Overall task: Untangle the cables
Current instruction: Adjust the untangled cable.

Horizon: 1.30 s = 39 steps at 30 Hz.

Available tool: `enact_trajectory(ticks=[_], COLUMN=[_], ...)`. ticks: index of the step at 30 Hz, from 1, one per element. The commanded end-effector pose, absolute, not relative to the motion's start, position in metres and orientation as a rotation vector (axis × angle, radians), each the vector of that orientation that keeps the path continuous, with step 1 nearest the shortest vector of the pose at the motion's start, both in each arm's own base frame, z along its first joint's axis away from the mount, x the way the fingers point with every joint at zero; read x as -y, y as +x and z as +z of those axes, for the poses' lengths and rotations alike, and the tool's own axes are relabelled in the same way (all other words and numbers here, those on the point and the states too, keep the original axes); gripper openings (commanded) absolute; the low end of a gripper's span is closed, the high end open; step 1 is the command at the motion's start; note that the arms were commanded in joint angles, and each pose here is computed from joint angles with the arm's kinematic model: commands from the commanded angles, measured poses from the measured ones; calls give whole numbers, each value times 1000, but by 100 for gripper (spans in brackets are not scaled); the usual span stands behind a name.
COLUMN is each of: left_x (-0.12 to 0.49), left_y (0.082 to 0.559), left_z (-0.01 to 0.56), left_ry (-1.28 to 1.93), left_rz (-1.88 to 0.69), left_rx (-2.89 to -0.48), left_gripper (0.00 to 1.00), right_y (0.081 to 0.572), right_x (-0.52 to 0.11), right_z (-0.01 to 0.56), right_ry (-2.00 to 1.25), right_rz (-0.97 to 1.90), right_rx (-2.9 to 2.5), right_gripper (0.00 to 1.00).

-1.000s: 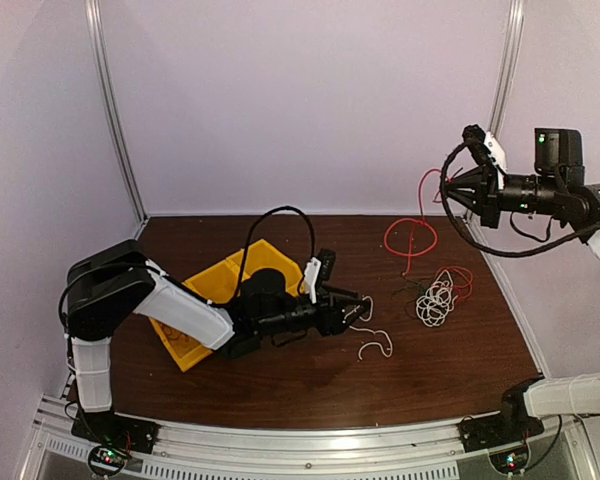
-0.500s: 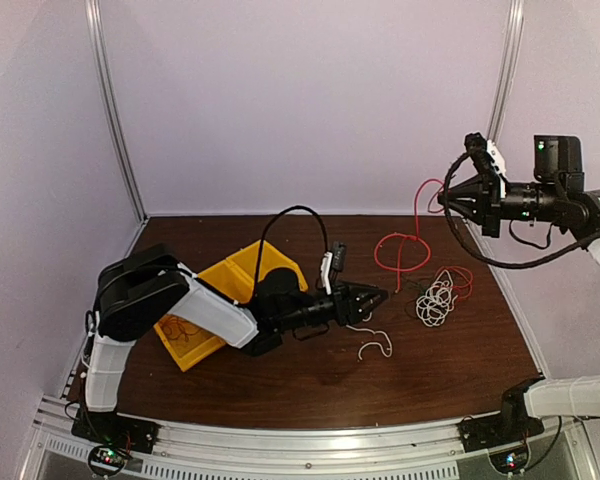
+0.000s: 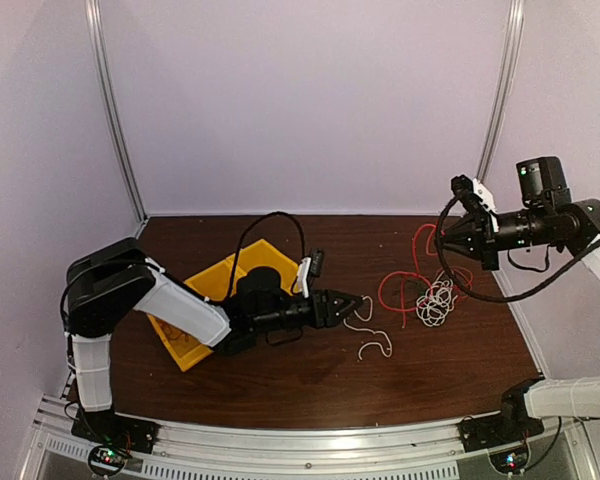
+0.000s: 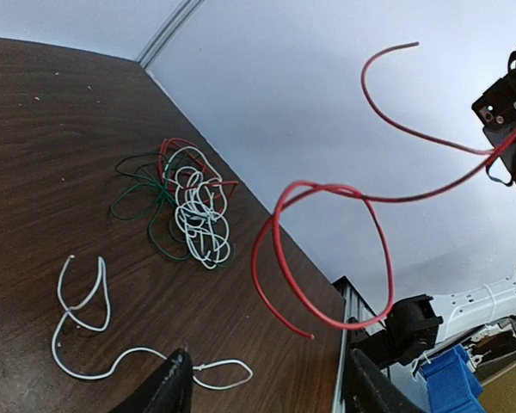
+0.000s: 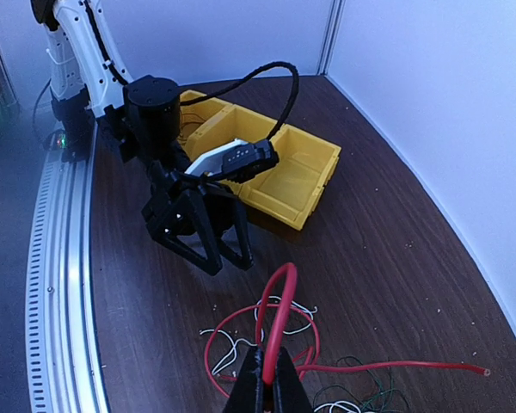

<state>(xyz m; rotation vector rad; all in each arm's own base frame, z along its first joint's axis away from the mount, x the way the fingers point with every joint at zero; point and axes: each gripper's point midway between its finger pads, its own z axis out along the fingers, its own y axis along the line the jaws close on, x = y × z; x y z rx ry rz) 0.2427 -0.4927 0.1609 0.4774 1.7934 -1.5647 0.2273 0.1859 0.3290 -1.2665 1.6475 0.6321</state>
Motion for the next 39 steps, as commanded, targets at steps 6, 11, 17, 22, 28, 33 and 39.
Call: enact_trajectory(ticks=[6, 11, 17, 22, 28, 33, 39], left_x=[515, 535, 551, 556, 543, 523, 514], left_y=[270, 263, 253, 258, 297, 331, 339], left_z=[174, 155, 130, 109, 96, 90, 77], left_ry=[571, 665, 730, 727, 498, 338, 314], left_rz=[-1302, -1267, -1275, -1222, -1171, -1245, -1214], left_rx=[-1934, -2043, -2123, -2180, -2234, -2239, -2271], left_gripper=[63, 63, 63, 62, 59, 56, 55], right_y=[207, 206, 204, 201, 184, 163, 148], right_x=[-200, -204, -208, -210, -212, -203, -192], right_z=[305, 302, 303, 308, 331, 388, 458], right_ry=[-1340, -1355, -1364, -1369, -1398, -1409, -1374], right_rz=[721, 737, 757, 785, 846, 814, 768], right_rx=[-1676, -1678, -1670, -1657, -1602, -1482, -1311], right_gripper=[2, 2, 2, 2, 1, 0, 0])
